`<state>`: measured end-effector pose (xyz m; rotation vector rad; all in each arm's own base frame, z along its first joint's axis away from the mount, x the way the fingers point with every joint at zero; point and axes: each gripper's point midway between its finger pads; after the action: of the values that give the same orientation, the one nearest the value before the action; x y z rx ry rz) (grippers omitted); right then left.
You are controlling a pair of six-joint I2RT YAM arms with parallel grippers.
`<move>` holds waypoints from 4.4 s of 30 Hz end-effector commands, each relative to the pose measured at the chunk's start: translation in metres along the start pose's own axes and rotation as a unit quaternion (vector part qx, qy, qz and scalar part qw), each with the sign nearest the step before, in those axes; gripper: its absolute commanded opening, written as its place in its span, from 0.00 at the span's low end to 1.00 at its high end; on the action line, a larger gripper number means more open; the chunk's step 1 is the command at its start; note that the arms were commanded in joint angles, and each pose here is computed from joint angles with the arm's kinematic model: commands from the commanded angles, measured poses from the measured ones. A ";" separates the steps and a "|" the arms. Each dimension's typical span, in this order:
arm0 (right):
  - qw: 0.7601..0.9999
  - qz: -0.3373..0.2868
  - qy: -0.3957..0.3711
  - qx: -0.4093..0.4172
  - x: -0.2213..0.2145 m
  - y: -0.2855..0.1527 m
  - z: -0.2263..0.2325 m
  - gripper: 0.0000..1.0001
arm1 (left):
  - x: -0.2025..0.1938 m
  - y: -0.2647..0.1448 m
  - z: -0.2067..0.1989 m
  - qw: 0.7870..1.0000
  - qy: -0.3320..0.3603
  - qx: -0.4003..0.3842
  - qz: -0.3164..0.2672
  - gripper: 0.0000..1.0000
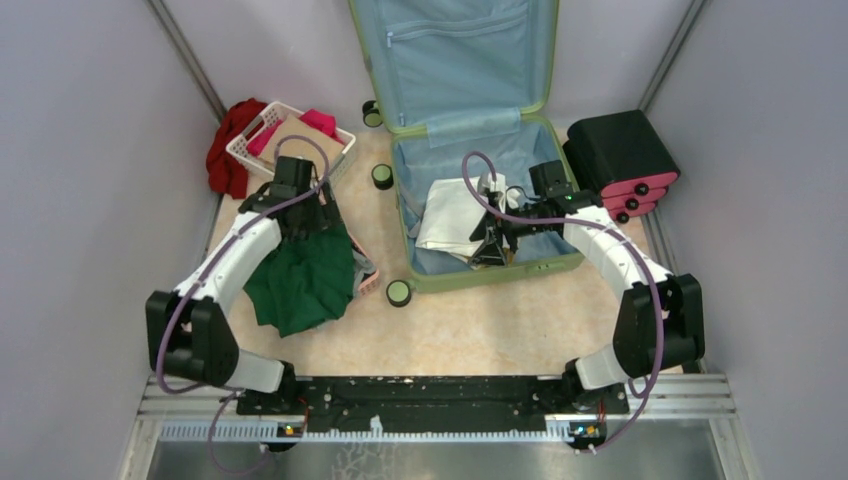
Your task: Open, take out, and arrange the luggage
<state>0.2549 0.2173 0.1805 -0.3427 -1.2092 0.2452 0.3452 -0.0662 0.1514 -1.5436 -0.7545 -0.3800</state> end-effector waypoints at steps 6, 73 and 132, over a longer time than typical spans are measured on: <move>0.999 -0.019 -0.037 0.009 0.011 -0.004 0.008 0.69 | -0.013 0.035 -0.006 0.998 0.026 0.025 0.047 0.92; 0.960 0.048 -0.276 -0.024 0.033 0.010 -0.013 0.83 | 0.011 -0.161 -0.071 0.868 -0.028 -0.426 -0.252 0.98; 0.985 -0.028 -0.126 -0.117 0.065 0.019 -0.079 0.00 | -0.017 -0.156 -0.133 0.815 -0.148 -0.545 -0.127 0.91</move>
<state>0.3584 0.2398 0.1702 -0.6117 -1.4566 0.1596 0.2445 -0.1912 0.2507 -2.6478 -1.0197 -0.7955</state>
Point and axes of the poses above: each gripper's point midway between its finger pads, its own y axis out along the fingers, its own z axis along the line the jaws close on, x = y × z, and after that the axes turned 3 degrees about y, right-handed
